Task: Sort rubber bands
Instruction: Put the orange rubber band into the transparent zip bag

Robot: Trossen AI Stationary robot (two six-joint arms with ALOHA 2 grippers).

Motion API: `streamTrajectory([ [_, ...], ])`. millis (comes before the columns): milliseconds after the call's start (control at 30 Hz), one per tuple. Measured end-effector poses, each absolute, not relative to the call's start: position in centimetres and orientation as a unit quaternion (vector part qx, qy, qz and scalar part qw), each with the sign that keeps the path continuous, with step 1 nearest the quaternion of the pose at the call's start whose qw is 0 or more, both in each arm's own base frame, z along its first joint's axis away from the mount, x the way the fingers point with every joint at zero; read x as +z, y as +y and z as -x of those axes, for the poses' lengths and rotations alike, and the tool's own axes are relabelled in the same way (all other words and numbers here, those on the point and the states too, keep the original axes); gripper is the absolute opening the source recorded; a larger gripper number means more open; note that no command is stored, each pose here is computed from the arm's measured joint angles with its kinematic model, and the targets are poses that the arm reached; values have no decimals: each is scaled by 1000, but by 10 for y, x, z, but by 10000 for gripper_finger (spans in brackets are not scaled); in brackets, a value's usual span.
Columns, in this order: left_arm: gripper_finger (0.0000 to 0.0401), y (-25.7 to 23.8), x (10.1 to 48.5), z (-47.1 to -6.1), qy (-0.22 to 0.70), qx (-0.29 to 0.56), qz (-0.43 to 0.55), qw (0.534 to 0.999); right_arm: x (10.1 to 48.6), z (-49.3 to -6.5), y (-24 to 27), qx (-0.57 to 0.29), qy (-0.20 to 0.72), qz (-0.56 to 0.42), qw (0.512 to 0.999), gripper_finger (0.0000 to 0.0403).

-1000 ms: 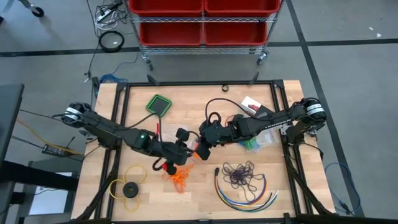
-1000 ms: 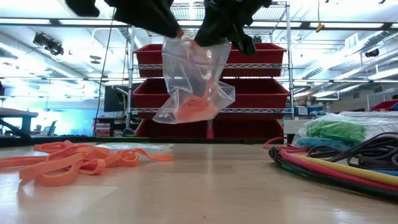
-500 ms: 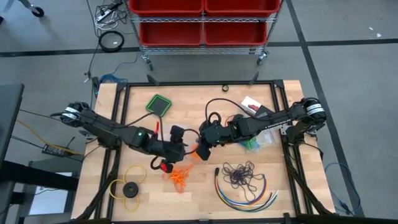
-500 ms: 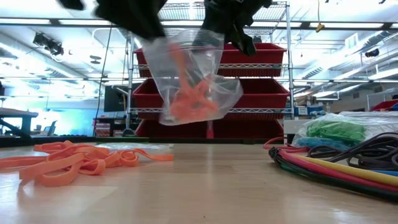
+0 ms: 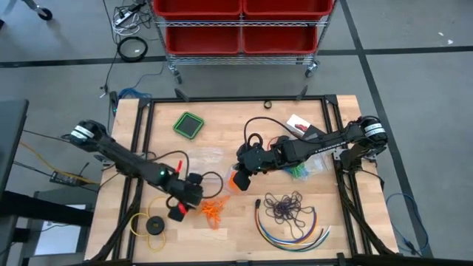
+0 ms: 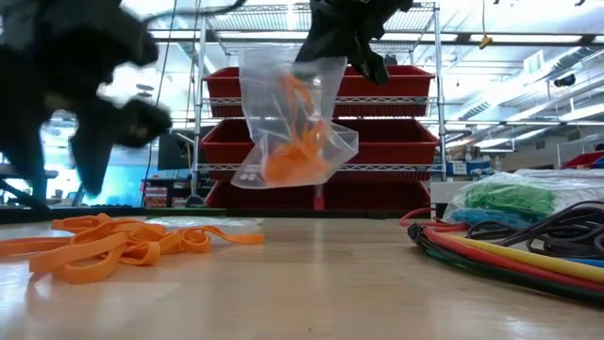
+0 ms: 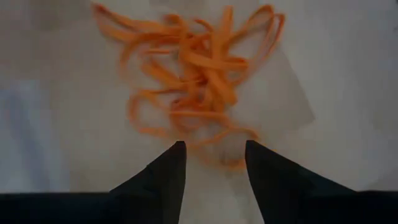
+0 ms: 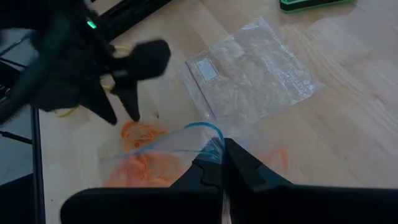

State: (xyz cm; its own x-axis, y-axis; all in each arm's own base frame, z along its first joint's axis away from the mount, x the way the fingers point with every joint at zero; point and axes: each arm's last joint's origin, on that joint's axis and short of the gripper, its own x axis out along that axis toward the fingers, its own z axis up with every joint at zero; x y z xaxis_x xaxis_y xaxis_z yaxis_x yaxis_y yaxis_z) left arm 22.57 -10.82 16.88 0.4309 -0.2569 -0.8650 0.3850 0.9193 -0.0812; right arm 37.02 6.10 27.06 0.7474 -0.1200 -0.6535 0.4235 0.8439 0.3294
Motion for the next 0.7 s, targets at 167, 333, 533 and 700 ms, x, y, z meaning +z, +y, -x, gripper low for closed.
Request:
streamTrajectory([
  [167, 172, -102, 130, -208, 460, -179, 20, 869, 271, -370, 61, -150, 322, -236, 905, 0],
  [333, 172, -94, 110, -193, 416, -147, 90, 893, 271, -371, 61, -149, 319, -237, 905, 0],
  [533, 108, -88, 102, -186, 421, -105, 82, 897, 271, -371, 61, -149, 319, -237, 906, 0],
  [700, 11, -86, 100, -185, 424, -95, 64, 898, 271, -371, 61, -147, 319, -234, 907, 0],
])
